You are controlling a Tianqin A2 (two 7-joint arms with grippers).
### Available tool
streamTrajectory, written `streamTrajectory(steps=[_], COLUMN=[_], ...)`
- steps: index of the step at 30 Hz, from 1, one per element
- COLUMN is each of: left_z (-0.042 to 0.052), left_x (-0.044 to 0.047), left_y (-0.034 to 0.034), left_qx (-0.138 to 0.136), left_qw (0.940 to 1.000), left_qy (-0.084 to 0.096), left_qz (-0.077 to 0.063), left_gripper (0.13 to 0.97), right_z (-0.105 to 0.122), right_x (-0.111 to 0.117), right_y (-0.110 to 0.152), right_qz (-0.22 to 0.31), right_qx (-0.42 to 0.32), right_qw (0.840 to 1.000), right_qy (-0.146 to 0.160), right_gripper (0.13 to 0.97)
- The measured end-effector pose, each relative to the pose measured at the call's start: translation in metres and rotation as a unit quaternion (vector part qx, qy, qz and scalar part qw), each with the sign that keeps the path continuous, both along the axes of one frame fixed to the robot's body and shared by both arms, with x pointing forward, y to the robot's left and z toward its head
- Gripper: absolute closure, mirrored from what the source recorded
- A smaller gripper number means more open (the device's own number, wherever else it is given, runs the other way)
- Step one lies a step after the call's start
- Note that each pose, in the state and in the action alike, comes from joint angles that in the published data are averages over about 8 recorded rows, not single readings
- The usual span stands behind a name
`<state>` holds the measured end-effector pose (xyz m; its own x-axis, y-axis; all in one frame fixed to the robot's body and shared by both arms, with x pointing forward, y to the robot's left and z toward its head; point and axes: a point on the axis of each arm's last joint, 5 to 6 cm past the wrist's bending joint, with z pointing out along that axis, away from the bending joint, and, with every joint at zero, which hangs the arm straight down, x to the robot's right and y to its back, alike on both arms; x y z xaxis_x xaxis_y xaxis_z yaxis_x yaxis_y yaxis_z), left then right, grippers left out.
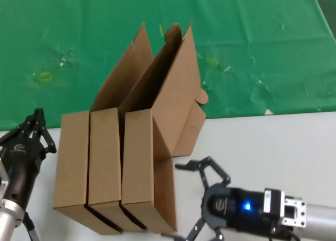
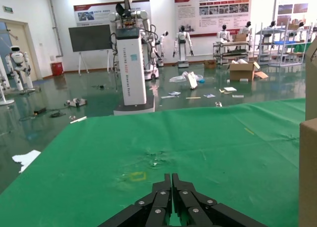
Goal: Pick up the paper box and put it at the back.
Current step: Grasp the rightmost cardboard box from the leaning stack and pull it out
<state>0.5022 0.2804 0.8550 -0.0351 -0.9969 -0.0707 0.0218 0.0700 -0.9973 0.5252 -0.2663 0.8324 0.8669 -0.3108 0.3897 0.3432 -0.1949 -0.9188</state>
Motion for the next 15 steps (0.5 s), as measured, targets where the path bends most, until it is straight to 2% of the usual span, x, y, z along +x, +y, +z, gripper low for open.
streamTrajectory(steps=[6, 15], left_z=[0.0, 0.0], left_x=[0.0, 0.0], left_y=[0.0, 0.0], left_qx=[0.0, 0.0], left_qw=[1.0, 1.0], left_qy=[0.0, 0.0], left_qz=[0.0, 0.0], left_gripper=[0.94, 0.953], right_z=[-0.003, -0.008], right_x=[-0.001, 0.005], right_y=[0.009, 0.029], right_qz=[0.039, 0.057], right_qx=[-0.017, -0.031], right_qw=[0.999, 0.998], right_qy=[-0.003, -0.015], right_gripper=[0.13, 0.13])
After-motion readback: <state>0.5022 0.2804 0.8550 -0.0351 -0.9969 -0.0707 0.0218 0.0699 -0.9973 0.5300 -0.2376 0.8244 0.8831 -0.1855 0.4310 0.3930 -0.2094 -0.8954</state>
